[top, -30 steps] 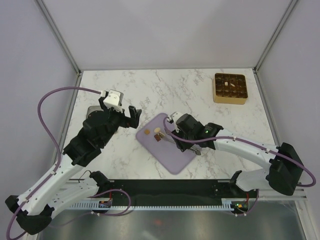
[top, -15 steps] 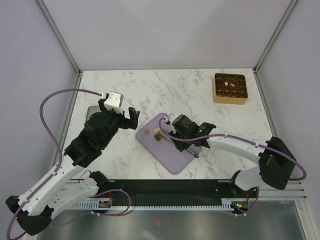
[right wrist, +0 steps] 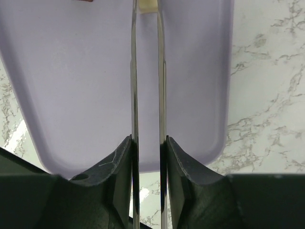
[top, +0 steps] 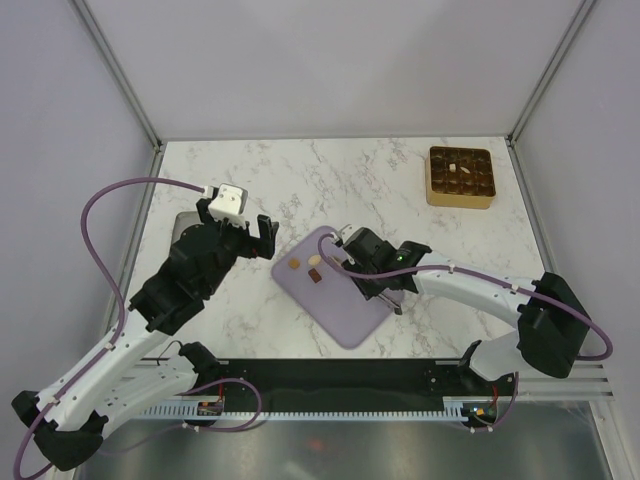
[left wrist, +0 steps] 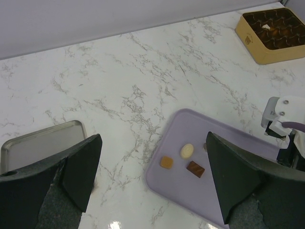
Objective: Pack the chocolate
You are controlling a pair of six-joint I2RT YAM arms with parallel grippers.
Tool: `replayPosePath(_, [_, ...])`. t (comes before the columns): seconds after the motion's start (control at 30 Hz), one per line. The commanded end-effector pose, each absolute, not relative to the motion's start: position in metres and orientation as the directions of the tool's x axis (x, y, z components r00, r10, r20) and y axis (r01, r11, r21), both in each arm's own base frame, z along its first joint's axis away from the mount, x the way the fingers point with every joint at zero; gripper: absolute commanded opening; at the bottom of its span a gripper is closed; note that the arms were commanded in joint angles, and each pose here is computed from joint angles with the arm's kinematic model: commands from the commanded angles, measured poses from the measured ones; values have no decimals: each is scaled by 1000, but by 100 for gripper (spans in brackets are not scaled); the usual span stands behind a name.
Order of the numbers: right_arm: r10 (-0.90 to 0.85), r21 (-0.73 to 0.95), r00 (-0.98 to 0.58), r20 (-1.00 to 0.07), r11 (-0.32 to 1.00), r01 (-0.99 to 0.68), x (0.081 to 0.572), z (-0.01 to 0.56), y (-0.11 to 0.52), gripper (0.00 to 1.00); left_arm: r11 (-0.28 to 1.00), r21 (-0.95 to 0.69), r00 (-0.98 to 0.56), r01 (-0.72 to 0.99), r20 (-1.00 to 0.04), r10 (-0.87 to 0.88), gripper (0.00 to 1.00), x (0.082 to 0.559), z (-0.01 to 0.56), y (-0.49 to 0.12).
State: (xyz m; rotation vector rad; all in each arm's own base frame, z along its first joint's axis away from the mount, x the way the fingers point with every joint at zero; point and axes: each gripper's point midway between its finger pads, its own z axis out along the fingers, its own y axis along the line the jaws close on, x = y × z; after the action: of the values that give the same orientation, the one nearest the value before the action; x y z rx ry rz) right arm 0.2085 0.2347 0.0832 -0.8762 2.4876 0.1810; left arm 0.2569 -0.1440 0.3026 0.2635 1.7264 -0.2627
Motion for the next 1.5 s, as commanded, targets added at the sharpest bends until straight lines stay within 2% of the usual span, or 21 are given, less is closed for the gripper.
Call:
replayPosePath(0.0, [-513, -63, -659, -551, 812, -580, 221, 110, 236, 37, 952, 9, -128, 306, -991, 50, 98, 260, 309, -140])
replayPosePath(0.27, [-431, -30, -677, -597, 855, -518, 242, 140, 234, 36, 953, 9, -127, 302, -991, 49, 98, 260, 309, -139])
replayPosePath(0.47, [-316, -5, -704, -635, 914, -406, 280, 164, 204, 35, 953, 8, -125, 302, -991, 48, 98, 259, 309, -139])
replayPosePath(0.73, [-76, -3, -706, -704, 995, -103, 352, 207, 125, 34, 951, 7, -126, 308, -991, 48, 98, 259, 309, -140])
replayPosePath(0.97, [127, 27, -695, -708, 988, 154, 407, 205, 59, 35, 951, 5, -121, 309, -992, 44, 98, 258, 310, -140])
replayPosePath(1.2, [224, 88, -690, -689, 970, 227, 445, 195, 32, 35, 951, 5, -117, 308, -992, 43, 98, 258, 312, -139])
replayPosePath(1.47, [256, 117, -701, -666, 964, 240, 462, 186, 19, 36, 952, 8, -116, 307, -992, 46, 98, 258, 312, -139])
